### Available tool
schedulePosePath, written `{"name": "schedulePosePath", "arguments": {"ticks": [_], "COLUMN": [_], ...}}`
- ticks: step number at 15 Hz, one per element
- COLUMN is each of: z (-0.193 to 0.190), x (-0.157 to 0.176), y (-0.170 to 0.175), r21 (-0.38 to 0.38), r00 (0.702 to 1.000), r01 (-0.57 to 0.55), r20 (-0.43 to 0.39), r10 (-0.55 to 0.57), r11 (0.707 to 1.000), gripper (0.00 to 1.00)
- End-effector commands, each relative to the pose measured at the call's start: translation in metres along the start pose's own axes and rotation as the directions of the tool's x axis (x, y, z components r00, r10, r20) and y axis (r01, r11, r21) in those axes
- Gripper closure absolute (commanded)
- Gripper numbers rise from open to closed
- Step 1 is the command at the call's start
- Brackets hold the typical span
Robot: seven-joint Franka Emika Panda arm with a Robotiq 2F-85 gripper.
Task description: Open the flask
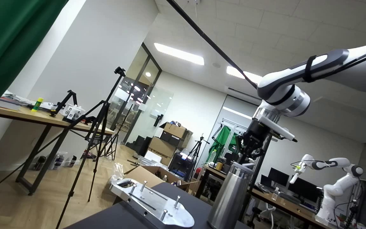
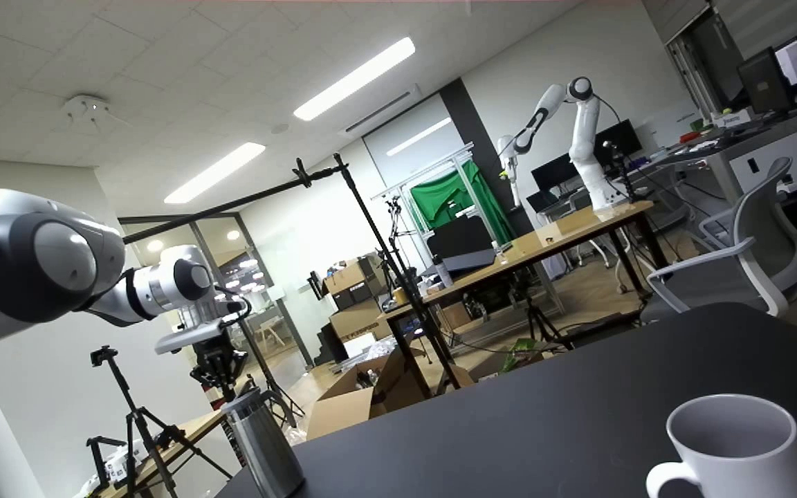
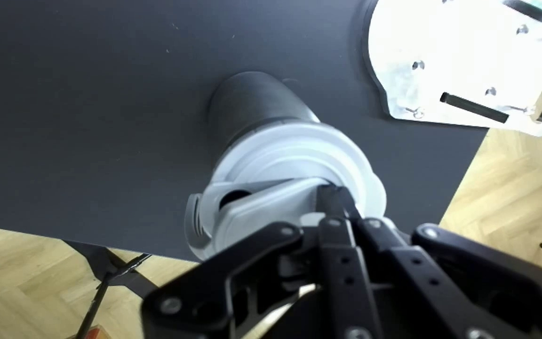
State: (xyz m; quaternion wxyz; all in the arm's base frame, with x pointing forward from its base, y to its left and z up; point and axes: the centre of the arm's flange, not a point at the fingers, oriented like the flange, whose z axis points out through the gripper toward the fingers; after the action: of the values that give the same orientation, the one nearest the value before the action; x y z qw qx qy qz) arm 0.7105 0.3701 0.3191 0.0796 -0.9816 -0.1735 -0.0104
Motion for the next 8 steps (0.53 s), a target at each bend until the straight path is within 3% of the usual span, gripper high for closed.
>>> {"name": "schedulePosePath", "arguments": {"ticks": [1,8], "z": [-0.001,-0.066], "x": [0.019,0.005], "y": [0.0,0.011], "r21": [-0.029,-0.039], "r00": [1.0,0.998], "r01": [-0.029,-0.046], "r20": [0.003,-0.053], "r10": [0.029,0.044], "r11": [0.999,0.998], "gripper": [1.0,1.0]}}
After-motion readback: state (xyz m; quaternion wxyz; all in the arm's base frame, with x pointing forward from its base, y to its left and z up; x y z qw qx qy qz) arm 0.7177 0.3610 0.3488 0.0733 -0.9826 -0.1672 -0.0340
